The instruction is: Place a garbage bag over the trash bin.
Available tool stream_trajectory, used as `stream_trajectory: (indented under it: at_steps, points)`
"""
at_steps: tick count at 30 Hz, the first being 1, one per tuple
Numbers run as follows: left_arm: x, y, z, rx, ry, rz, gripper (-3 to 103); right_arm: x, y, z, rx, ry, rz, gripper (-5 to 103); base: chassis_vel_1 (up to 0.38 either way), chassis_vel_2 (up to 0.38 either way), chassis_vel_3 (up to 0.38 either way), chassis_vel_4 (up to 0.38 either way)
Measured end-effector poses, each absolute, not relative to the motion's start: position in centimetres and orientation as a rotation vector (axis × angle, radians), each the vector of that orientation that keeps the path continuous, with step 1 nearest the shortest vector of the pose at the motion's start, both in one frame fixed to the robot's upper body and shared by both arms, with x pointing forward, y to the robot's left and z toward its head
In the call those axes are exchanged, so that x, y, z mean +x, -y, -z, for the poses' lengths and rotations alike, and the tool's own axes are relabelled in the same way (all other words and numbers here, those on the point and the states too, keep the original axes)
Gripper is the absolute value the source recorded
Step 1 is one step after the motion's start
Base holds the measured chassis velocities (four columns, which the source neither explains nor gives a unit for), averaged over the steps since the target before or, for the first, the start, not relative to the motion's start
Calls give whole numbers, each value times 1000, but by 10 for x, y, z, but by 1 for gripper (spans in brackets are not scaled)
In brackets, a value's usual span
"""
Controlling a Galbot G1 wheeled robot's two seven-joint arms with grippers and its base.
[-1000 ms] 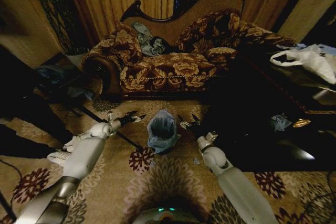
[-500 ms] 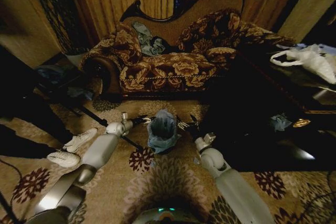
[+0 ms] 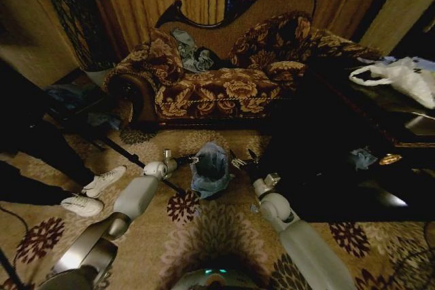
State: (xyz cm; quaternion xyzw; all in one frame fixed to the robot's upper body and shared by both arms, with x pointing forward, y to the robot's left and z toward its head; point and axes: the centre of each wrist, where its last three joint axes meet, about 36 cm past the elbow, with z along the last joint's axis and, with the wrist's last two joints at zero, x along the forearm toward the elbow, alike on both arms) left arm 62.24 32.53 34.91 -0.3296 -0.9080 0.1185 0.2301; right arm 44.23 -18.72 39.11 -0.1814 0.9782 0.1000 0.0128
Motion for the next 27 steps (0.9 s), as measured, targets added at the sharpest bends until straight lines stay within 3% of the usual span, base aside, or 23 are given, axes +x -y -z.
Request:
stream_trajectory:
  at_steps: [2, 3, 7, 10, 12, 15, 27]
  points:
    - [619, -328, -348, -902, 2503, -324, 44, 442, 186, -390, -569, -3055, -304, 100, 0, 0, 0, 0]
    - [619, -328, -348, -902, 2503, -324, 44, 442, 186, -390, -569, -3055, -304, 100, 0, 0, 0, 0]
    - [613, -335, -349, -898, 2511, -311, 23, 443, 183, -389, -566, -3063, -298, 100, 0, 0, 0, 0]
    - [613, -337, -349, -894, 2513, -313, 17, 443, 182, -389, -570, -3065, -299, 100, 0, 0, 0, 0]
    - [612, -339, -348, -889, 2516, -317, 7, 442, 181, -388, -574, -3068, -300, 100, 0, 0, 0, 0]
    - [610, -339, -348, -888, 2520, -320, 1, 442, 180, -388, -576, -3067, -301, 100, 0, 0, 0, 0]
    - [602, -350, -348, -745, 2572, -357, 0, 434, 185, -386, -572, -3076, -293, 100, 0, 0, 0, 0]
